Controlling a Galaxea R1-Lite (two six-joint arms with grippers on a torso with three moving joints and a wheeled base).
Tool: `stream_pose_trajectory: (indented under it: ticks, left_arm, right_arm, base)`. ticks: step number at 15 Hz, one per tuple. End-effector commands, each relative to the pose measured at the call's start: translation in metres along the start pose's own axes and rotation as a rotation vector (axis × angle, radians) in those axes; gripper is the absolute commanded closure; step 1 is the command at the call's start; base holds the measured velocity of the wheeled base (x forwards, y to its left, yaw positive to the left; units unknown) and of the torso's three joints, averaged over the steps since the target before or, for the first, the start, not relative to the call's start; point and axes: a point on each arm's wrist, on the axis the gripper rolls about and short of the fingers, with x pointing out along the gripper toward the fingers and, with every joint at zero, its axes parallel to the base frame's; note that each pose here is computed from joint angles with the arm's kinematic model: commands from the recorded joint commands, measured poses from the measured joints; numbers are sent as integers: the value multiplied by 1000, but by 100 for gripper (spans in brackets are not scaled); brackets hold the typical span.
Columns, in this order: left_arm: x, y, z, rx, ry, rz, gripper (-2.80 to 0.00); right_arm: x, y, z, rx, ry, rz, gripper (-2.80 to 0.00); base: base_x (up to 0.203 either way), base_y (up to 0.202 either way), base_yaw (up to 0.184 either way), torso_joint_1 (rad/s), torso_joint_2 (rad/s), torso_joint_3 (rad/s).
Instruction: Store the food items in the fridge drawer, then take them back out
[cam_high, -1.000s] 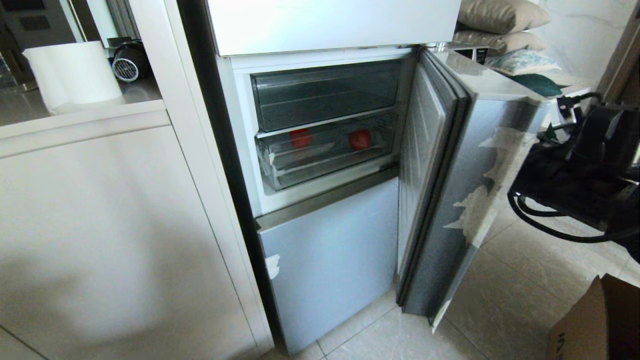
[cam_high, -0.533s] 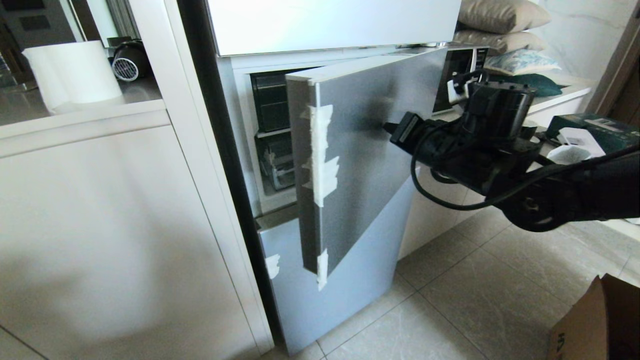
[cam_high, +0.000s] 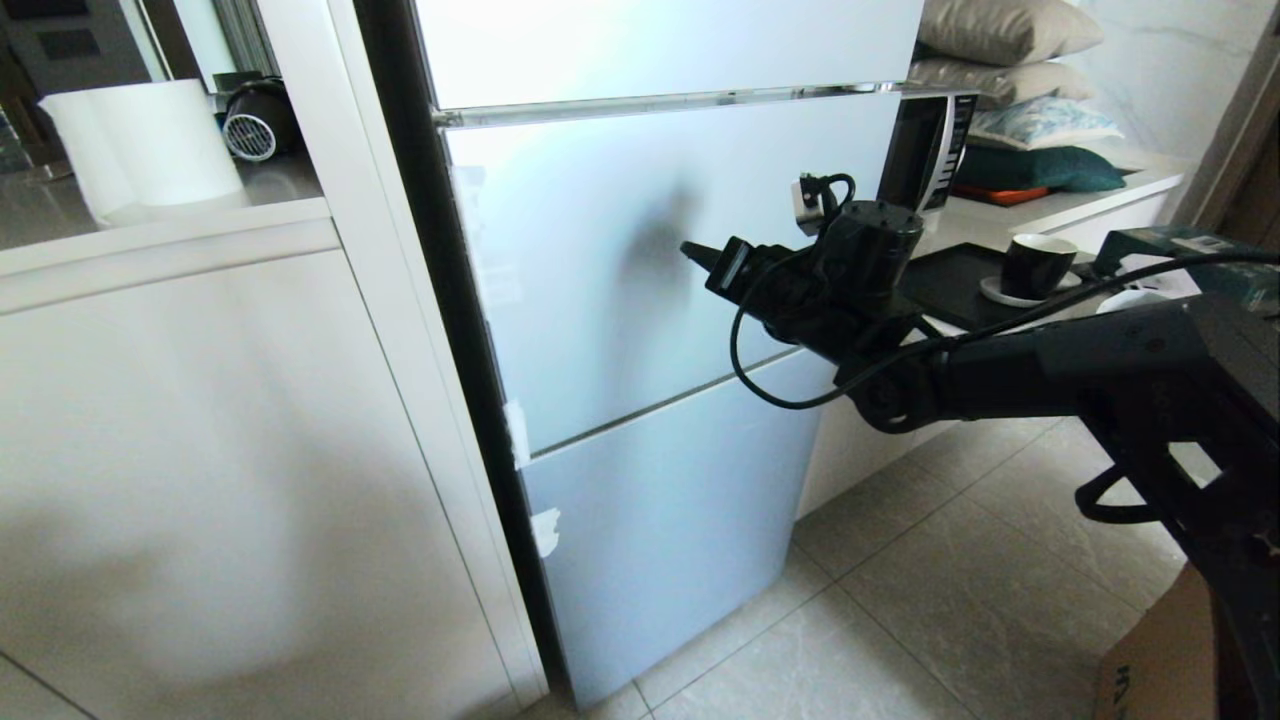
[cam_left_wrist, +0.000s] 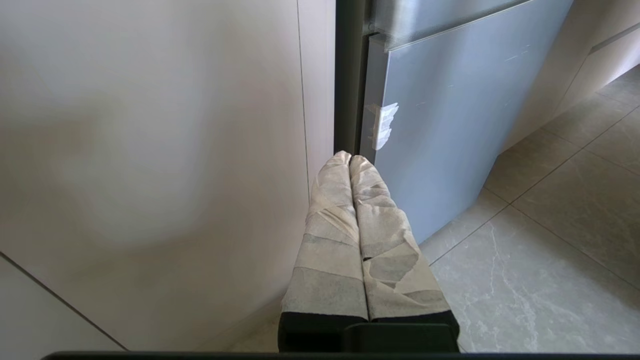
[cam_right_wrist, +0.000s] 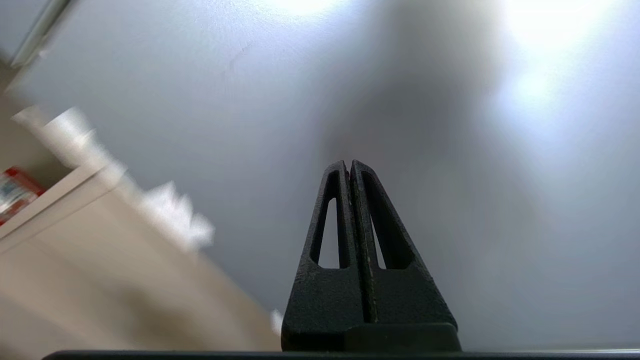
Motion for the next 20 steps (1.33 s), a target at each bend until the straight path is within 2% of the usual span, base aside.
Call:
stream_pose_trajectory:
  ticks: [1, 3, 5, 7, 9, 11, 13, 15, 17, 20]
  left_arm:
    - [0, 0, 0, 1, 2, 1, 0]
    - [0, 0, 0, 1, 3, 1, 0]
    - [0, 0, 0, 0, 1, 1, 0]
    - [0, 0, 0, 0, 1, 1, 0]
    - [0, 0, 0, 0, 1, 1, 0]
    - [0, 0, 0, 1, 2, 1, 0]
    - [0, 0, 0, 0, 1, -1, 0]
    - [0, 0, 0, 0, 1, 1, 0]
    - [0, 0, 0, 0, 2, 1, 0]
    - [0, 0, 0, 0, 1, 1, 0]
  right_arm:
    - [1, -8, -11, 2, -6, 5, 0]
    - [-5, -7, -10, 3, 0, -7, 0]
    - [-25, 6, -2, 7, 23, -36, 0]
    - [-63, 40, 28, -18, 14, -39, 0]
    - [-121, 75, 48, -89, 18, -62, 0]
    - [-189, 102, 54, -190, 11, -164, 0]
    - [-264, 111, 39, -298, 23, -352, 0]
    - [-334, 119, 32, -401, 3, -493, 0]
    - [-392, 129, 16, -474, -1, -587, 0]
    - [-455, 138, -29, -572, 12, -675, 0]
  base:
    - [0, 0, 0, 0, 0, 0]
    - [0, 0, 0, 0, 0, 0]
    - [0, 0, 0, 0, 0, 0]
    - [0, 0, 0, 0, 0, 0]
    - [0, 0, 0, 0, 0, 0]
    - [0, 0, 0, 0, 0, 0]
    - [0, 0, 0, 0, 0, 0]
    - [0, 0, 0, 0, 0, 0]
    - [0, 0, 0, 0, 0, 0]
    - [0, 0, 0, 0, 0, 0]
